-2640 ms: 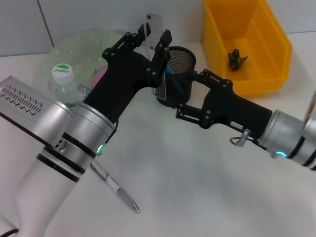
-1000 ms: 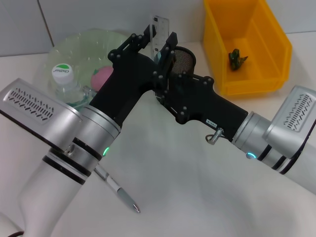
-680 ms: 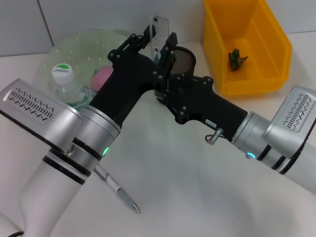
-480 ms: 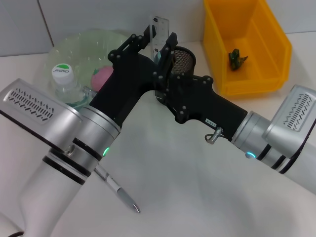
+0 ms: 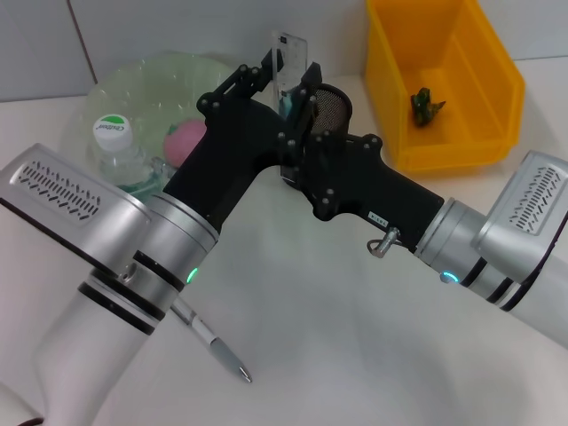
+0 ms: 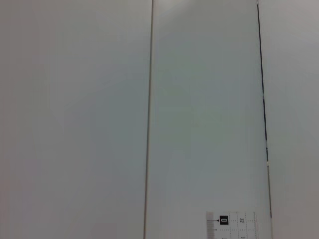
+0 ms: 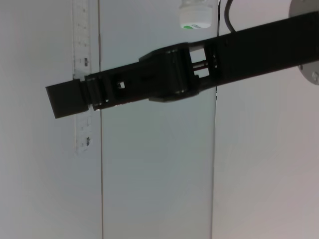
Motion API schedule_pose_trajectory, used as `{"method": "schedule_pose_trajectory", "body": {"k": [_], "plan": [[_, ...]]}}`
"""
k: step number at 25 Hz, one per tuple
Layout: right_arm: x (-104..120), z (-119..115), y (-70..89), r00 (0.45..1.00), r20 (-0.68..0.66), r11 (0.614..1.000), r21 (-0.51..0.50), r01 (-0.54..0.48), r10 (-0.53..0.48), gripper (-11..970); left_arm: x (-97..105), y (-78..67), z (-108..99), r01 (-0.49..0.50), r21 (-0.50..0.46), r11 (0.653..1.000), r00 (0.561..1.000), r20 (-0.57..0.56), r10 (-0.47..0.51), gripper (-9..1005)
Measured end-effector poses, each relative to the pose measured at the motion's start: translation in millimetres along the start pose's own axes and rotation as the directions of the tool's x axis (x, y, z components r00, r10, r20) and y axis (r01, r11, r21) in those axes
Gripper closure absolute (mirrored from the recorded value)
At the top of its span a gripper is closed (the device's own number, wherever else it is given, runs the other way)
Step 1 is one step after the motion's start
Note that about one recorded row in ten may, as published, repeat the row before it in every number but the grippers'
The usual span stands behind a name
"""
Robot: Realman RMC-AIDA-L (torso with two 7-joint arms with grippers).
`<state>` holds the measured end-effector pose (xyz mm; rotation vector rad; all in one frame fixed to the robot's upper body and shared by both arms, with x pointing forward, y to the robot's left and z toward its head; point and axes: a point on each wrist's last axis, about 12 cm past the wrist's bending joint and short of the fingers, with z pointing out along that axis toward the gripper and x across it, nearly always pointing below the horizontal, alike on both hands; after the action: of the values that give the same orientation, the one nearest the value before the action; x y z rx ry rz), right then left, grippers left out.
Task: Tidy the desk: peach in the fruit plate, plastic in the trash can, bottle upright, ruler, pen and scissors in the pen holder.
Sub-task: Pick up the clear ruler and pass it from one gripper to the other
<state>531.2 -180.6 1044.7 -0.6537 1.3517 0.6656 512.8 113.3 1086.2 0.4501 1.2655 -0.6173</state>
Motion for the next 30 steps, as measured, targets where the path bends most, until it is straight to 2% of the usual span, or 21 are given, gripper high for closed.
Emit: {"method": "schedule_pose_trajectory", "body": {"k": [3, 20, 28, 30], "plan": [[-0.1, 0.0, -0.2, 1.000, 0.001, 1.000, 0.001, 0.000, 0.000, 811, 0.4, -0.2, -0.3, 0.000, 0.001, 1.000, 1.000, -0.002, 0.000, 596], [-1.1, 1.4, 0.0, 1.000, 0.006, 1.000, -0.002, 0.000, 0.000, 830, 0.8, -0.9, -0.6, 0.001, 0.004, 1.000, 1.000, -0.004, -0.001, 595], [-1.7, 2.8, -0.1, 1.000, 0.007, 1.000, -0.006, -0.011, 0.011, 953, 0.6, -0.8, -0.5, 0.009, 0.004, 1.000, 1.000, -0.003, -0.008, 594], [-1.7, 2.8, -0.1, 1.000, 0.007, 1.000, -0.006, -0.012, 0.012, 953, 0.6, -0.9, -0.4, 0.009, 0.005, 1.000, 1.000, -0.003, -0.009, 594]]}}
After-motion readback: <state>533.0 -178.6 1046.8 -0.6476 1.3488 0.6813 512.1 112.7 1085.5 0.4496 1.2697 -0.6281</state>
